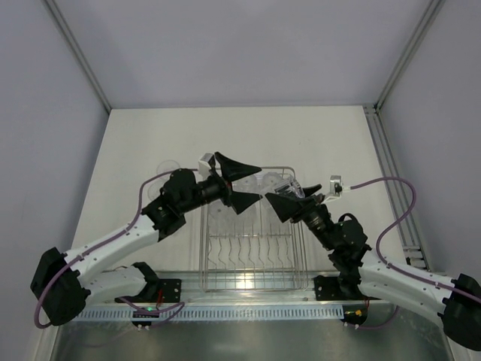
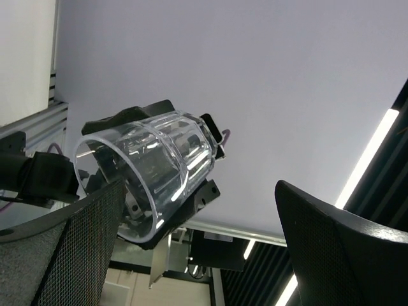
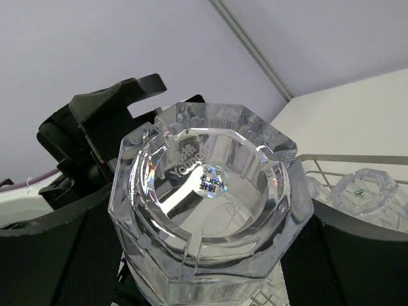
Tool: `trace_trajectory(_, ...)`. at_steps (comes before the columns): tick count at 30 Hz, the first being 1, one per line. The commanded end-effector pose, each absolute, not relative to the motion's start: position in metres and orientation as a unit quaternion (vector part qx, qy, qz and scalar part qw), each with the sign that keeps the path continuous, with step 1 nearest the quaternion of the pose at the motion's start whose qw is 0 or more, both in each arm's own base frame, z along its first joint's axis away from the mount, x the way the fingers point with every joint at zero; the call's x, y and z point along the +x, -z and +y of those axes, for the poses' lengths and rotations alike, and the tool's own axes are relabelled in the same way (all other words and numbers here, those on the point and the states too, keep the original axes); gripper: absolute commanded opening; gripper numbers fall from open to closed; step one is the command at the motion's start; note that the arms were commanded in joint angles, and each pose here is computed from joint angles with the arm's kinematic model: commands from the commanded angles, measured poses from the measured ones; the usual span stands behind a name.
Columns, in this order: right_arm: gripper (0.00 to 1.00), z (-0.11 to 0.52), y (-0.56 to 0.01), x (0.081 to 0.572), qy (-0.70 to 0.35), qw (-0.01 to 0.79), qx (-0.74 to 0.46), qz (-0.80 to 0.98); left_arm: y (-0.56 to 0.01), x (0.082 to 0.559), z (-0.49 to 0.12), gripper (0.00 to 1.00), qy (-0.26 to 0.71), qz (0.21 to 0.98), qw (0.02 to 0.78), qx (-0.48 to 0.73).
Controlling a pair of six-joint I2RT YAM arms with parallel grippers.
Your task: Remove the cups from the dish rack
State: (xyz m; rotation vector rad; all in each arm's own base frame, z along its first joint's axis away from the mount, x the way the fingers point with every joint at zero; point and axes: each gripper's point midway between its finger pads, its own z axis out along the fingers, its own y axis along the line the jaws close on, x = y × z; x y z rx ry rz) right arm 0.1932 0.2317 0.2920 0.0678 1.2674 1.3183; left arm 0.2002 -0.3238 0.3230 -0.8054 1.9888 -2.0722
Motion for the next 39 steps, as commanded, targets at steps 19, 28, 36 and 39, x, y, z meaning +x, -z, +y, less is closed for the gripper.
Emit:
trace_trajectory(19, 0.05, 0.252, -0.321, 0.184, -0.609, 0.625, -0.033, 0.487, -0.382, 0.186, -0.354, 0.5, 0.768, 0.604, 0.037, -0.212)
trace_trajectory(28, 0.06, 0.257, -0.317, 0.165, -0.624, 0.61, -0.084, 0.481, -0.375, 0.192, -0.355, 0.2, 0.764, 0.602, 0.037, -0.227)
trace_trajectory(36, 0.52, 0.248, -0.315, 0.168, -0.613, 0.611, -0.062, 0.497, -0.376, 0.197, -0.355, 0.02, 0.772, 0.589, 0.04, -0.235)
trace_trajectory(39, 0.73, 0.241, -0.313, 0.171, -0.601, 0.614, -0.046, 0.51, -0.376, 0.203, -0.351, 0.0, 0.775, 0.582, 0.043, -0.242)
